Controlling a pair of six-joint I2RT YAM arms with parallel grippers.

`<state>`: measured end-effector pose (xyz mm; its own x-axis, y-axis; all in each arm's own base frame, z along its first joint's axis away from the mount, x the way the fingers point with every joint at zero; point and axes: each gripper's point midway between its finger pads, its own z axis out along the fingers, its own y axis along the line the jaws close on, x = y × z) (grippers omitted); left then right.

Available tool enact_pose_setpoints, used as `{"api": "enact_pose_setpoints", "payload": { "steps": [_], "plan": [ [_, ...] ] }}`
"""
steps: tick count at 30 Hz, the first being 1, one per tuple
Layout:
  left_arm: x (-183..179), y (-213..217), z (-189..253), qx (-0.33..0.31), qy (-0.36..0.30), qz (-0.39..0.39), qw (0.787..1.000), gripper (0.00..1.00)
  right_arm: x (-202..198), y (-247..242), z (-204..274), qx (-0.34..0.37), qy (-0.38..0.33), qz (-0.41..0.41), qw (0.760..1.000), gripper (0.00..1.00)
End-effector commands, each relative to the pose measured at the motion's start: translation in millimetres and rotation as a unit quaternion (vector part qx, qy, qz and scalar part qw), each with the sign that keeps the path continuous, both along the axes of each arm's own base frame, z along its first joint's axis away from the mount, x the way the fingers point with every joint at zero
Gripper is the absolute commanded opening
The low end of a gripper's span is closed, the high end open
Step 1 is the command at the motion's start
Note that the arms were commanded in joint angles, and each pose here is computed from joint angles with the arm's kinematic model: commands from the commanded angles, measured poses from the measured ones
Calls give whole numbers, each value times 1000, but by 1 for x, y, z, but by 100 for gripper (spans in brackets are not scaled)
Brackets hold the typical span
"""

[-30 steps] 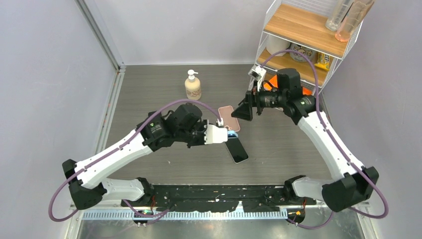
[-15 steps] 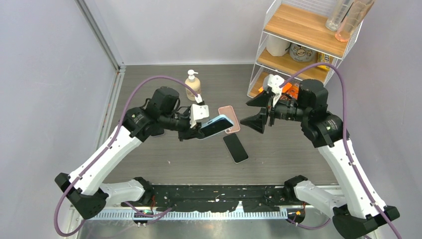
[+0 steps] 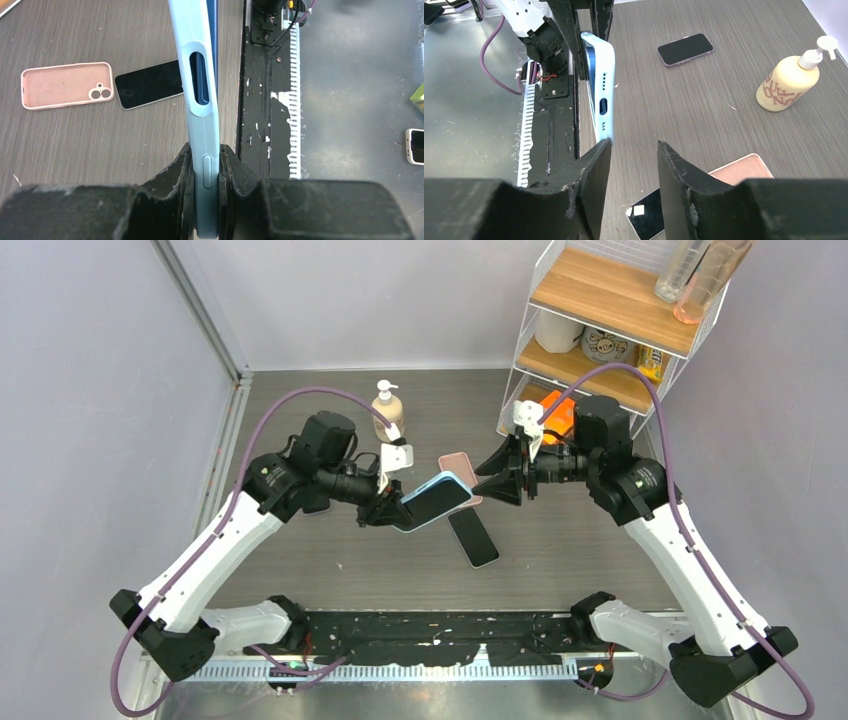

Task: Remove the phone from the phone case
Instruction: Remove the phone case from the phone.

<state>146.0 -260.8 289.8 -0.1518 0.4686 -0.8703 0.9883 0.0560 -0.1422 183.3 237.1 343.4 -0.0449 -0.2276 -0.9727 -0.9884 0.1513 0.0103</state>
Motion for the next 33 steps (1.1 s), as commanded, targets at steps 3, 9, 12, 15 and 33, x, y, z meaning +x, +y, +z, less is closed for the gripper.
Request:
{"api": "enact_pose_setpoints", "payload": {
  "steps": [3,9,12,15,33],
  "plan": [
    [-2,-14,49,-88,-59,-34,994,0,-5,3,-3,-5,-3,15,1000,53],
    [9,-13,49,-90,-66,-16,994,0,-10,-2,-5,-15,-5,14,1000,57],
    [10,-13,51,-94,-69,-14,993,0,-11,-3,-7,-19,-5,16,1000,59],
    [10,-13,51,-93,-69,-13,993,0,-11,-3,-12,-27,0,18,999,62],
    [10,-15,37,-88,-53,-18,995,0,-11,8,-4,-23,16,45,999,61]
  ]
}}
